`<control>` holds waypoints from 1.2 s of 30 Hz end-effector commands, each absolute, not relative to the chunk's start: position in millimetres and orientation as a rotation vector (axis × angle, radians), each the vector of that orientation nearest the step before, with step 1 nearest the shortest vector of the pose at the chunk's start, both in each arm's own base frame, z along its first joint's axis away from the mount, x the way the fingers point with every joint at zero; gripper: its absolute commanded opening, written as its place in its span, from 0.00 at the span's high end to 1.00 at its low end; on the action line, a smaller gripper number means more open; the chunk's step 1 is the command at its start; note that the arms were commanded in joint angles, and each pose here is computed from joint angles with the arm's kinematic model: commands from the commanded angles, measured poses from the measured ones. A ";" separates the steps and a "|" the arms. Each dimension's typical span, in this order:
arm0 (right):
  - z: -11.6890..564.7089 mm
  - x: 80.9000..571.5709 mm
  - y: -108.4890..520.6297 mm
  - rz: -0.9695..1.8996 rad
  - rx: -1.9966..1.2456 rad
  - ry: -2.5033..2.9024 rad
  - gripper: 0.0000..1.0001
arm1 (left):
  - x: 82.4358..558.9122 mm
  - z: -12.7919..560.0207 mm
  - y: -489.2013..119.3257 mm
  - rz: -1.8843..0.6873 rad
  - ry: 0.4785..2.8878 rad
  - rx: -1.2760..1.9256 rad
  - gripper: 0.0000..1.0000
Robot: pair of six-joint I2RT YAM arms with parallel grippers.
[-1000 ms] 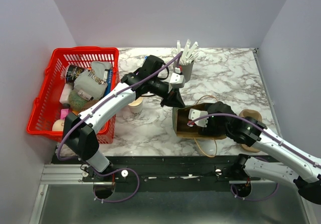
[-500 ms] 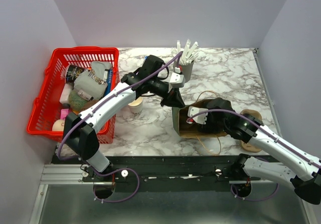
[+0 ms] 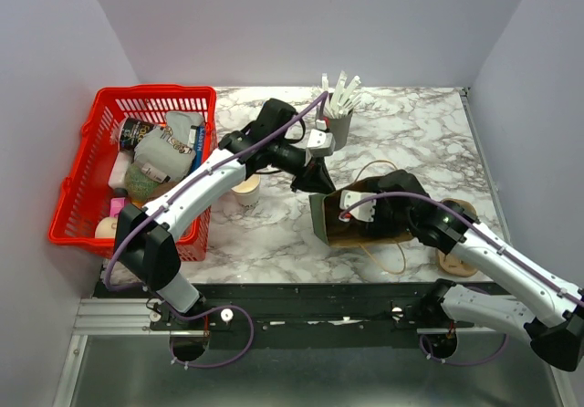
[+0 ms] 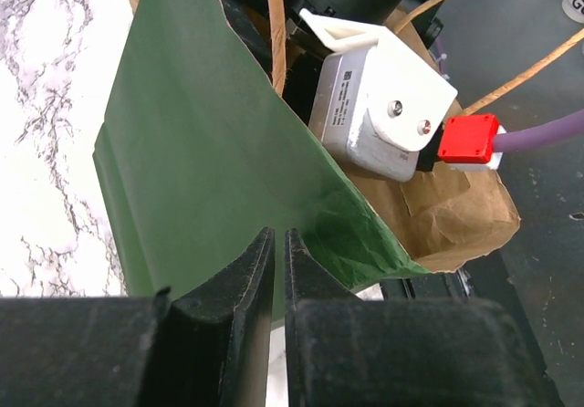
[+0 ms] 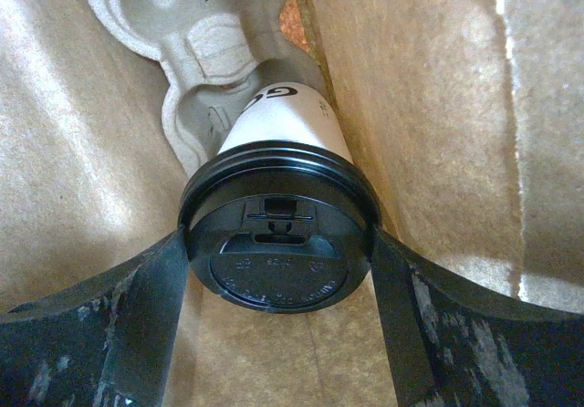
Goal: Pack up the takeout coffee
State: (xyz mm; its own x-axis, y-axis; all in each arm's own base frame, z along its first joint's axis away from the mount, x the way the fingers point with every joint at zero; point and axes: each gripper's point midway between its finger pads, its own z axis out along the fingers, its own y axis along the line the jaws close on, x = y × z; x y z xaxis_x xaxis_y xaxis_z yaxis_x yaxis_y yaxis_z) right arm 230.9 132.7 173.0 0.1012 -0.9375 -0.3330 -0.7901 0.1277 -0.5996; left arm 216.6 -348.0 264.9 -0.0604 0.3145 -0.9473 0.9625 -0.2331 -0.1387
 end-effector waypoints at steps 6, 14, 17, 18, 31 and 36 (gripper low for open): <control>194.5 233.8 154.2 -0.179 -1.734 1.610 0.69 | 224.7 267.5 -350.6 -1.328 1.362 1.568 0.77; 183.9 240.1 156.1 -0.174 -1.772 1.638 0.69 | 230.2 265.7 -349.2 -1.337 1.372 1.555 0.75; 177.4 243.0 154.4 -0.181 -1.790 1.658 0.69 | 231.6 265.4 -348.6 -1.335 1.377 1.551 0.74; 176.8 244.0 154.1 -0.181 -1.794 1.659 0.69 | 231.8 265.8 -348.0 -1.334 1.378 1.550 0.74; 169.2 255.2 155.1 -0.096 -1.893 1.643 0.67 | 238.7 262.7 -344.2 -1.324 1.404 1.530 0.67; 168.7 247.4 160.3 0.004 -1.993 1.599 0.67 | 244.7 264.5 -340.9 -1.305 1.412 1.515 0.61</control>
State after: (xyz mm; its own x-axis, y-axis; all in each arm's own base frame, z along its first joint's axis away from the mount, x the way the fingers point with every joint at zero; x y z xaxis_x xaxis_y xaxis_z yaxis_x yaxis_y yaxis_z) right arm 258.2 151.6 166.4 0.2056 -0.9237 -0.3232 -0.8702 -0.0215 -0.4923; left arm 239.7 -341.6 260.4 -0.1028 0.3095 -0.9453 0.9712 -0.1741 -0.1627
